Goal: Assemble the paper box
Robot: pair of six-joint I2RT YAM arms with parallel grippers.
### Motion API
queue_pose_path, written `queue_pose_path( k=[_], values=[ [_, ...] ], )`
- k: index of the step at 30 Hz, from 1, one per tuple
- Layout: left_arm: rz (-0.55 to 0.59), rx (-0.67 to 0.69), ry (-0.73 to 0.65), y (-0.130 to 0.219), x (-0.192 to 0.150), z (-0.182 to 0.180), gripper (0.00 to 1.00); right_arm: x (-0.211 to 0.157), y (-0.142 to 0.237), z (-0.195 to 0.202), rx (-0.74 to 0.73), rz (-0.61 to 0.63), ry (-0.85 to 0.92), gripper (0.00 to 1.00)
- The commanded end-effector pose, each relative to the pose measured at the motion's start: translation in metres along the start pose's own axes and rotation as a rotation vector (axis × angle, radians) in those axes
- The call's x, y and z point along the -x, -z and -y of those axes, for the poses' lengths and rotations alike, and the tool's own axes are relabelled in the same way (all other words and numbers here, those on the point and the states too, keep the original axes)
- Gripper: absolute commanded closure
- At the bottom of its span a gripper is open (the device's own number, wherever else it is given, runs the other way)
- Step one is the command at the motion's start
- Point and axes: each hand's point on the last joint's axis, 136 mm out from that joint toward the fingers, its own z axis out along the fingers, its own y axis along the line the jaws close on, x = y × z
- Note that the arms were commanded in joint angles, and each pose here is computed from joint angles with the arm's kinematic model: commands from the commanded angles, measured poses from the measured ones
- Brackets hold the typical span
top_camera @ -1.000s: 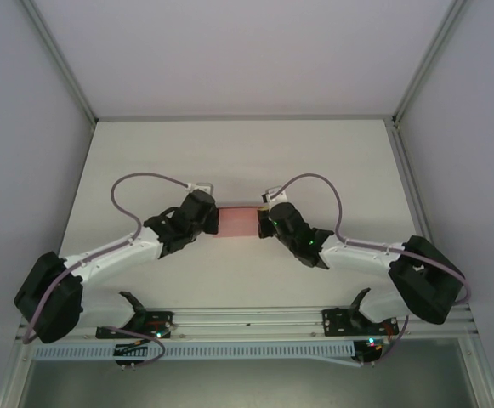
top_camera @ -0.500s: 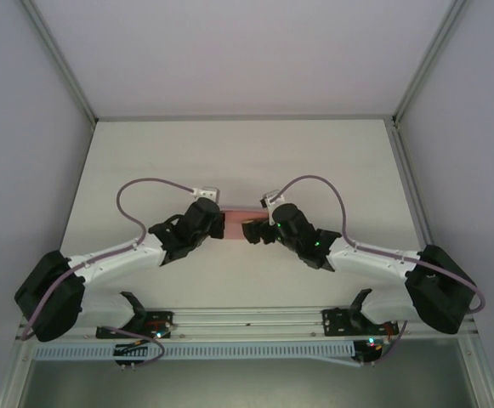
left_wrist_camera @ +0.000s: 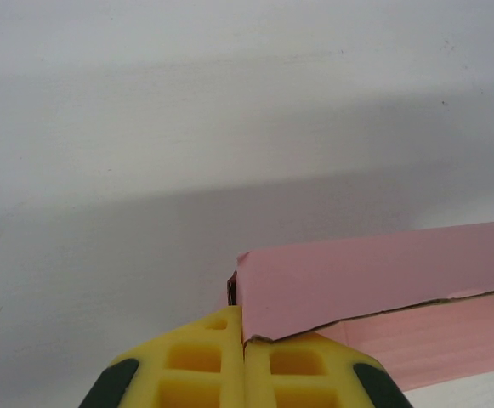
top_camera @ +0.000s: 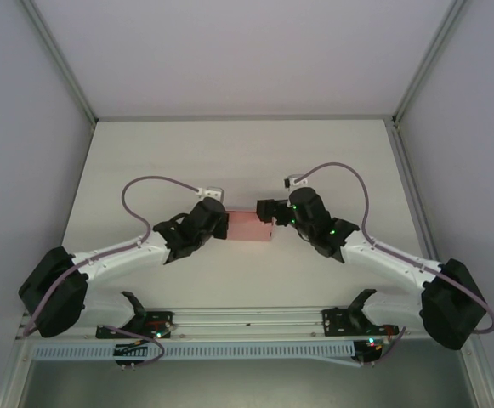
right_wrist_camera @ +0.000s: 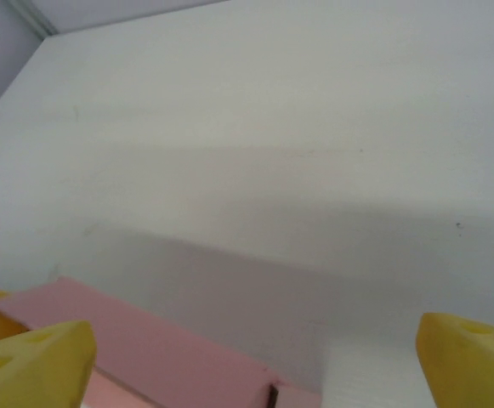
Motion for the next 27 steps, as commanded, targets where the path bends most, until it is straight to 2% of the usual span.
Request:
queue_pose_path(
  k=[1, 3, 5, 8, 14, 16, 19, 22, 24, 27],
  values=[
    [-0.139, 0.039, -0.068, -0.003, -0.038, -0.010, 1.00, -0.010, -0.007, 0.005, 0.005, -0.086, -0.108, 0.13],
    [-0.134, 0.036, -0.073, -0.002, -0.037, -0.009, 1.00, -0.025, -0.011, 0.012, -0.020, -0.143, -0.119, 0.20],
    [-0.128, 0.029, -0.084, 0.000, -0.035, -0.007, 1.00, -0.038, -0.015, 0.017, -0.032, -0.184, -0.124, 0.23],
    [-0.122, 0.017, -0.109, 0.002, -0.031, -0.004, 0.97, -0.056, -0.020, 0.022, -0.047, -0.235, -0.150, 0.33],
    [-0.103, -0.029, -0.135, 0.014, -0.019, 0.007, 0.80, -0.080, -0.023, 0.035, -0.079, -0.274, -0.214, 0.36],
    [-0.101, -0.064, -0.141, 0.021, -0.014, 0.014, 0.60, -0.081, -0.022, 0.036, -0.080, -0.269, -0.230, 0.38],
    [-0.103, -0.089, -0.143, 0.030, -0.007, 0.019, 0.44, -0.084, -0.022, 0.036, -0.077, -0.273, -0.240, 0.39],
    [-0.100, -0.105, -0.124, 0.039, 0.000, 0.022, 0.22, -0.086, -0.021, 0.038, -0.083, -0.279, -0.243, 0.39],
    [-0.090, -0.106, -0.087, 0.045, 0.008, 0.022, 0.02, -0.087, -0.021, 0.038, -0.088, -0.282, -0.241, 0.39],
    [-0.092, -0.130, 0.020, 0.046, 0.023, 0.019, 0.00, -0.089, -0.022, 0.039, -0.092, -0.287, -0.239, 0.39]
  ],
)
